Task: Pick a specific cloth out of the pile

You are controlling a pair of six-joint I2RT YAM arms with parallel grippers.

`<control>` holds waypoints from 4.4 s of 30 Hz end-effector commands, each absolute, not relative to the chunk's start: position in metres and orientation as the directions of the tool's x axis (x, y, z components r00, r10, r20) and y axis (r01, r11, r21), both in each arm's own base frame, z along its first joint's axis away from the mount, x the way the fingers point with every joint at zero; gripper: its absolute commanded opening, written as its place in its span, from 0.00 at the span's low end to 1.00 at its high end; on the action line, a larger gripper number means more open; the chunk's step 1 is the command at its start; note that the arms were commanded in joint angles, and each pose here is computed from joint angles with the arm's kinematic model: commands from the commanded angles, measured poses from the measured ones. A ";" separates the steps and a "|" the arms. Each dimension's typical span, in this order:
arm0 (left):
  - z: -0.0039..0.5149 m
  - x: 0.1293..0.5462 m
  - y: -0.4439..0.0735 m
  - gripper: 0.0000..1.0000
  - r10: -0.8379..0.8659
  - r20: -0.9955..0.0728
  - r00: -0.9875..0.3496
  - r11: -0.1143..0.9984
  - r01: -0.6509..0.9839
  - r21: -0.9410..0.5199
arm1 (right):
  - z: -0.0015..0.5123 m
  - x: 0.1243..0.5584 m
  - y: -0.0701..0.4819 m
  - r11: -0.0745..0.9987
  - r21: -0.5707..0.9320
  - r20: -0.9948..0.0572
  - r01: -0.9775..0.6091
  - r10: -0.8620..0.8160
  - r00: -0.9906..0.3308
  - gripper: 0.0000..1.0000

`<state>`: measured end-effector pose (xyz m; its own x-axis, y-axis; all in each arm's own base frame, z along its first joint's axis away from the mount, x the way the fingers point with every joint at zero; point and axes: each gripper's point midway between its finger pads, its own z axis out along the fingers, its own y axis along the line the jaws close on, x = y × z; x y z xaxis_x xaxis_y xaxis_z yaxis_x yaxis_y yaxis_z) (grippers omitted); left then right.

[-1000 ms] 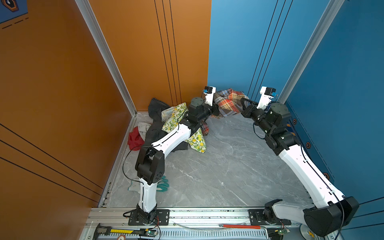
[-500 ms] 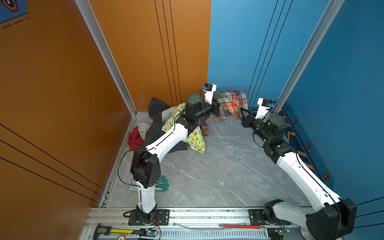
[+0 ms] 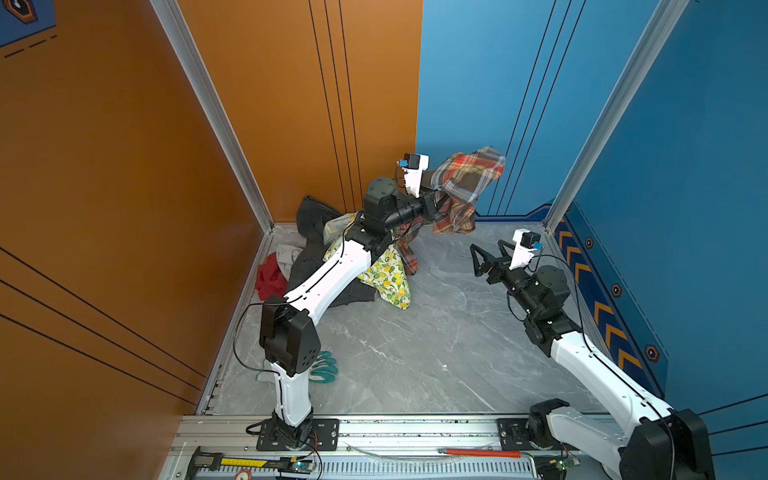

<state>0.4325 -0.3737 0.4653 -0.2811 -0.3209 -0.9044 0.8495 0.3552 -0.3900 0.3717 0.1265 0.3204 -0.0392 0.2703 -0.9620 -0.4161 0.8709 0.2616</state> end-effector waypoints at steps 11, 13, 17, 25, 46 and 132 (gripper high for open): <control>0.513 0.382 -0.386 0.00 -0.330 -0.912 -0.242 0.210 0.924 -0.321 | 0.350 0.421 0.181 0.816 0.058 -0.934 -0.575 0.249 0.258 1.00; 0.514 0.378 -0.391 0.00 -0.325 -0.912 -0.251 0.193 0.926 -0.323 | 0.347 0.429 0.198 0.801 0.048 -0.924 -0.596 0.263 0.279 1.00; 0.515 0.367 -0.401 0.00 -0.310 -0.912 -0.270 0.164 0.929 -0.331 | 0.343 0.456 0.216 0.844 0.020 -0.910 -0.536 0.238 0.341 0.99; 0.512 0.363 -0.393 0.00 -0.298 -0.900 -0.318 0.165 0.912 -0.376 | 0.391 0.489 0.212 0.871 0.092 -0.822 -0.482 0.340 0.456 0.42; 0.397 0.430 -0.340 0.61 -0.219 -0.874 -0.435 0.359 0.797 -0.486 | 0.448 0.471 0.134 0.884 0.328 -0.927 -0.333 0.369 0.067 0.00; 0.270 0.374 -0.097 0.98 -0.132 -0.823 -0.553 0.955 0.152 -0.255 | 0.062 0.522 -0.073 0.854 -0.018 -0.470 0.519 0.451 -0.759 0.25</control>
<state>0.3692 -0.1090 0.2735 -0.5551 -0.0774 -0.8282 0.1979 0.9548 -0.2219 0.5260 -0.0822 0.0541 -0.7397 0.4554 -0.4954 0.5309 0.8473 -0.0137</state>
